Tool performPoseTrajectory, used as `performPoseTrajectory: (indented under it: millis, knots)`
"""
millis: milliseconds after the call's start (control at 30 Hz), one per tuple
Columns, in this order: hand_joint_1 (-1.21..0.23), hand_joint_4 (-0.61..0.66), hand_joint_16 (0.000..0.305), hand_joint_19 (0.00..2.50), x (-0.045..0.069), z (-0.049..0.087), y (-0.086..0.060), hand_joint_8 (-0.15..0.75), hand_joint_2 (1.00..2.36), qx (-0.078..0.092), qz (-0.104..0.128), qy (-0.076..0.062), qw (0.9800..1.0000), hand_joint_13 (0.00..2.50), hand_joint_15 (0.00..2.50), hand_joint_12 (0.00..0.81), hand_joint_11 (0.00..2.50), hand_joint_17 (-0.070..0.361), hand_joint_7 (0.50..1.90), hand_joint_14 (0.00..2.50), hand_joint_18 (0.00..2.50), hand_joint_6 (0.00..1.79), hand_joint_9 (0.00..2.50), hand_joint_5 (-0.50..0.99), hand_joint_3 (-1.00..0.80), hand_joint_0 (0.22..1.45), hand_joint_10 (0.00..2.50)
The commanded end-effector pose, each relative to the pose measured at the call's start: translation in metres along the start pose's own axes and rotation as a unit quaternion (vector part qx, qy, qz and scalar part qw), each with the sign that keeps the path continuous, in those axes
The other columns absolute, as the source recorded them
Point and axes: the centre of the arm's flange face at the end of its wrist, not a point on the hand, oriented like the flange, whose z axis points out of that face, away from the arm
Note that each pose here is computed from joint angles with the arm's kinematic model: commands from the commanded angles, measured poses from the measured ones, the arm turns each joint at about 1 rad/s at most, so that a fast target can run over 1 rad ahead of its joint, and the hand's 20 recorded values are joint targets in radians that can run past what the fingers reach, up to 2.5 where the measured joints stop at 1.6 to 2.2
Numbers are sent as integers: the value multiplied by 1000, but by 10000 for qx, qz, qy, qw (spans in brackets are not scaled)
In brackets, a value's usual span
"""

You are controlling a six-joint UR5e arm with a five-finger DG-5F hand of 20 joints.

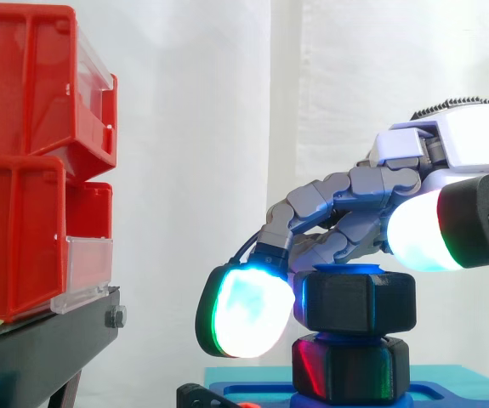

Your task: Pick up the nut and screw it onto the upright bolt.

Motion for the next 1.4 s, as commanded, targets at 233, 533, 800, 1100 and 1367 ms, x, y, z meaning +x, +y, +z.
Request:
performPoseTrajectory:
  millis: [233, 533, 800, 1100, 1367]
  knots:
    - [-360, 170, 43, 0, -1, 0, -3, 265, 1000, 1, 4, -16, 10000, 418, 0, 373, 0, 98, 966, 0, 104, 504, 769, -97, -500, 419, 0]
    - [-359, 161, 42, 0, -6, -1, -6, 275, 1000, -9, 0, -62, 10000, 459, 0, 368, 37, 94, 1107, 0, 165, 504, 809, -86, -500, 425, 0]
    - [-358, 154, 41, 0, -8, -2, -9, 278, 1000, -6, 1, -55, 10000, 490, 0, 367, 49, 92, 1180, 0, 198, 503, 821, -74, -500, 427, 0]
    - [-358, 156, 40, 0, -19, 0, -10, 287, 1000, -94, -17, -110, 9999, 550, 0, 360, 70, 91, 1285, 0, 258, 503, 903, -42, -500, 432, 3]
    - [-360, 171, 38, 12, -29, -3, -11, 280, 1000, -75, -55, 62, 9999, 617, 0, 344, 79, 86, 1333, 0, 317, 503, 1054, 13, -500, 441, 1]
